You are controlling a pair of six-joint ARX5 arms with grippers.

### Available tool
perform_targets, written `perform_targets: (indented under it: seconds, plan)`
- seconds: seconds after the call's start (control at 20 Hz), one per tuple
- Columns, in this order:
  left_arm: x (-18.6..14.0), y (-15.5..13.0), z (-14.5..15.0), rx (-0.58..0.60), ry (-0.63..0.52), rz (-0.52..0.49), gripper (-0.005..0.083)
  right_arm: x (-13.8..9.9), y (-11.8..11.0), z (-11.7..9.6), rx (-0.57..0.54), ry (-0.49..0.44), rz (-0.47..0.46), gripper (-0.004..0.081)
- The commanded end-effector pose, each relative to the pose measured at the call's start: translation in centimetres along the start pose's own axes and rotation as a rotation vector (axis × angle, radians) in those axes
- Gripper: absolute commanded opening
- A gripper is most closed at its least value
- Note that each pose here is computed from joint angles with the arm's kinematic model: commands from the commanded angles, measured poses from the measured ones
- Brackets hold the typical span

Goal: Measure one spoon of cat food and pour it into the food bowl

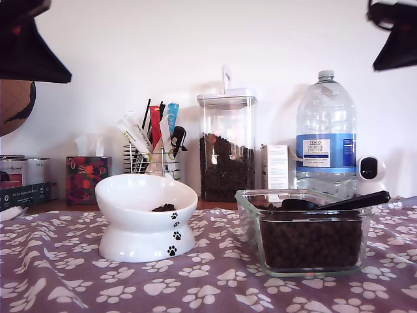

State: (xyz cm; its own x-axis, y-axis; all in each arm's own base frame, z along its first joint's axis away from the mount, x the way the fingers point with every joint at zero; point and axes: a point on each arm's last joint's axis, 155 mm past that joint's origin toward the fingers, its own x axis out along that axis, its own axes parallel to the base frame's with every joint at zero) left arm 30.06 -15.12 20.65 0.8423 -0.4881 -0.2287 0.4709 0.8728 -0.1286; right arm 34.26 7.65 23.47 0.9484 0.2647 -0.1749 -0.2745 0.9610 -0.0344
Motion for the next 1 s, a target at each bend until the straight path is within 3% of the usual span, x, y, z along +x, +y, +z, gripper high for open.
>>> perform_targets:
  seconds: [0.0, 0.3, 0.55, 0.7, 0.95]
  plan:
    - [-0.2, -0.2, -0.8, 0.009, 0.001, -0.01, -0.002, -0.8, 0.1, -1.9, -0.003, -0.001, -0.001, -0.001]
    - [-1.3, -1.8, -0.5, 0.059, -0.016, -0.047, -0.002, -3.6, 0.8, -5.3, -0.004, 0.018, -0.027, -0.001]
    - [-2.1, -2.8, -2.1, 0.088, 0.013, -0.056, -0.002, -5.3, 0.5, -3.8, -0.024, -0.04, -0.108, -0.001]
    - [-2.5, -2.8, -3.6, 0.093, 0.021, -0.051, -0.002, -6.0, 1.7, -3.1, -0.031, -0.071, -0.063, -0.001]
    - [-2.7, -2.8, -4.2, 0.095, 0.031, -0.05, -0.0019, -6.2, 2.5, -5.4, -0.028, 0.019, -0.041, -0.001]
